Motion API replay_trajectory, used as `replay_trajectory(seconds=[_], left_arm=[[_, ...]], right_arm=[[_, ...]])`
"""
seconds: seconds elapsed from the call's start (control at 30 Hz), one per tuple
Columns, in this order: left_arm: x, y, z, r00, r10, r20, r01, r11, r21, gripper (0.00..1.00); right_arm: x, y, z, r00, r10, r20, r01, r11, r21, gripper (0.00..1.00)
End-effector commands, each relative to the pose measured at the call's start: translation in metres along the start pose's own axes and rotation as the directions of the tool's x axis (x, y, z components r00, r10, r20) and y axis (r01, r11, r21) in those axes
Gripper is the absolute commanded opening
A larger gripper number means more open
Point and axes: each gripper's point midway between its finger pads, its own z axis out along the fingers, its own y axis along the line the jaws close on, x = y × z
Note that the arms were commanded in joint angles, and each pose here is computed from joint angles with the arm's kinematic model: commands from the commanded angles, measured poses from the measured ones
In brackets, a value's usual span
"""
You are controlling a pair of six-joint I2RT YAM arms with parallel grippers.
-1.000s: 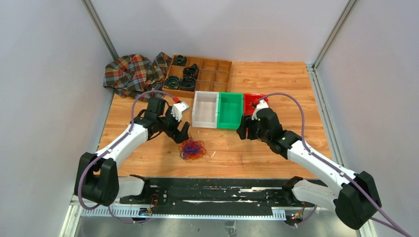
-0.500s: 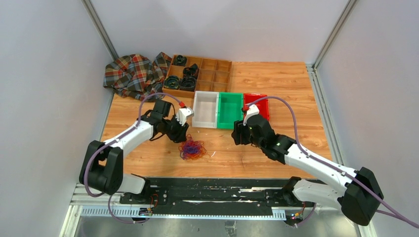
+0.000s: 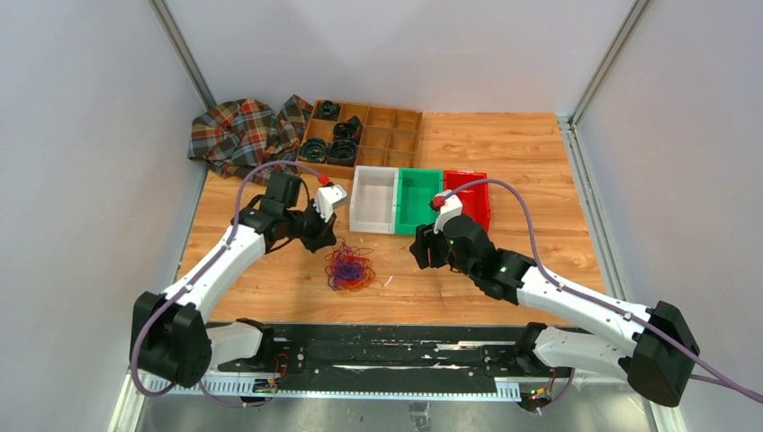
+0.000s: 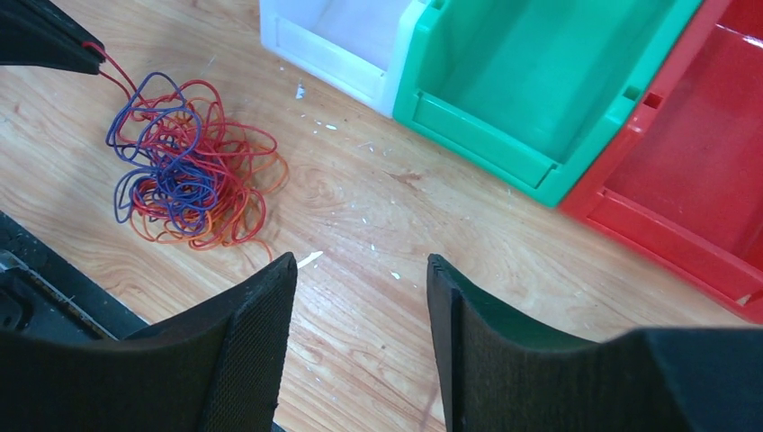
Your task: Untangle the cables
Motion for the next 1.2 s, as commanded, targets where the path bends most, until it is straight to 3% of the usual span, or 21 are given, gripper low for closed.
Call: replay_trajectory(seconds=[0.0,0.23,0.4,0.7,1.17], left_arm=[[-0.019,-0.022,-0.024,0.998,0.003,0.056,-0.005,0.999,0.039,0.01],[-0.044,-0.046,-0.057,0.992,-0.023,0.126,0.015,0.997,0.07,0.01],[-0.055,-0.055,-0.072,0.988,-0.074,0.134,0.063,0.995,0.084,0.01],[-0.073,-0.071,-0.097,0.979,-0.096,0.177,0.078,0.991,0.106,0.01],[-0.111,-0.095,-0.135,0.958,-0.124,0.257,0.085,0.984,0.159,0.01]], right_arm=[[-0.019,0.02,-0.001,0.998,-0.005,0.06,0.009,0.998,-0.057,0.57],[-0.044,0.064,-0.002,0.987,0.028,0.16,0.008,0.976,-0.217,0.72],[-0.07,0.101,0.001,0.97,0.043,0.241,0.034,0.952,-0.304,0.77],[-0.088,0.154,0.029,0.972,0.026,0.235,0.061,0.933,-0.356,0.76],[-0.086,0.16,0.068,0.971,0.051,0.234,0.024,0.952,-0.304,0.72]])
